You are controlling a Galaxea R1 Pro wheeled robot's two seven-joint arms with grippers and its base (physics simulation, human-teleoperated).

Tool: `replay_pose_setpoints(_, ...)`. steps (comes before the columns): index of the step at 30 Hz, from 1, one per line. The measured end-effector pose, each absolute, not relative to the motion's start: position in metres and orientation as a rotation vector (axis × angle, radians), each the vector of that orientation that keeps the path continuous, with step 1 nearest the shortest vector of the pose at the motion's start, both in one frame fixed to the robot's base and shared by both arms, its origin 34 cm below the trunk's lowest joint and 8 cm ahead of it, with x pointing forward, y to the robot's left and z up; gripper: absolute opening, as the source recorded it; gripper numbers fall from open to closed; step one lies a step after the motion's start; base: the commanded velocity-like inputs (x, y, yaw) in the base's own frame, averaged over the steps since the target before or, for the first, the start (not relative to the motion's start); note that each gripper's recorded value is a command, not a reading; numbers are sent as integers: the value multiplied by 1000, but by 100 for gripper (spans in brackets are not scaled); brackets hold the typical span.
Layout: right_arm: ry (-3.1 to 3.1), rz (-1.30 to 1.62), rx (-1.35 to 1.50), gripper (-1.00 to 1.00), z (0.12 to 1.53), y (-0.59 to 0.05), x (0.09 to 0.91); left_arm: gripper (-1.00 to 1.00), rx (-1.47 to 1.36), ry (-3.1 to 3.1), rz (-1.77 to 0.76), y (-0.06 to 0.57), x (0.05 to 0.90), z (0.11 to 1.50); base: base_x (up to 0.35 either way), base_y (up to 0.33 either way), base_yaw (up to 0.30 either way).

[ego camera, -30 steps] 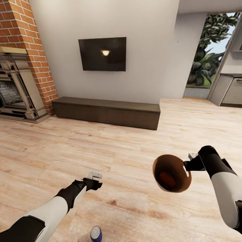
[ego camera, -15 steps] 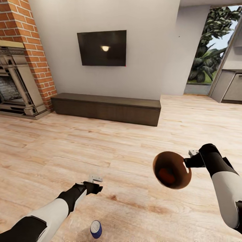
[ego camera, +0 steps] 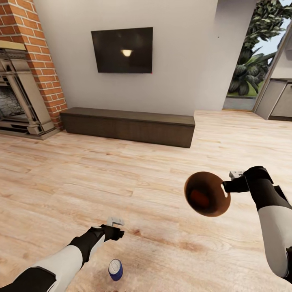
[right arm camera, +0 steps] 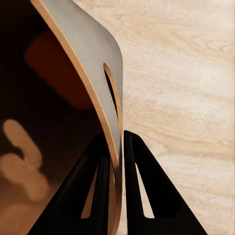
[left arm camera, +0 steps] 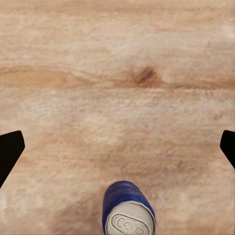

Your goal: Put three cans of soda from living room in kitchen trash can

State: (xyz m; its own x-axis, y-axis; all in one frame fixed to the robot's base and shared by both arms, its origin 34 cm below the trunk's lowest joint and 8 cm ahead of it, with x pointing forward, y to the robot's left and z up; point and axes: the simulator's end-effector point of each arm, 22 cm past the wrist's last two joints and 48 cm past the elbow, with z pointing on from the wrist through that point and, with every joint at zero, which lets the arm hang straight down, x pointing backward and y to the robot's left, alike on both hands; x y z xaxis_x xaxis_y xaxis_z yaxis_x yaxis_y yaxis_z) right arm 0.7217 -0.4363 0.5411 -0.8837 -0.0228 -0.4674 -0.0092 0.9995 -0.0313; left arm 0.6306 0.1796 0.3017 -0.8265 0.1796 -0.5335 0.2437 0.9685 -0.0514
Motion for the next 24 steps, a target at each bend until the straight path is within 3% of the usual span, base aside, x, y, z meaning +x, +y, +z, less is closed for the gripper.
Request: replay_pose_setpoints(24, 2664, -29, -63, -100, 483, -427, 709, 100, 301, 2632, -178, 177, 605, 230, 0, 0, 0)
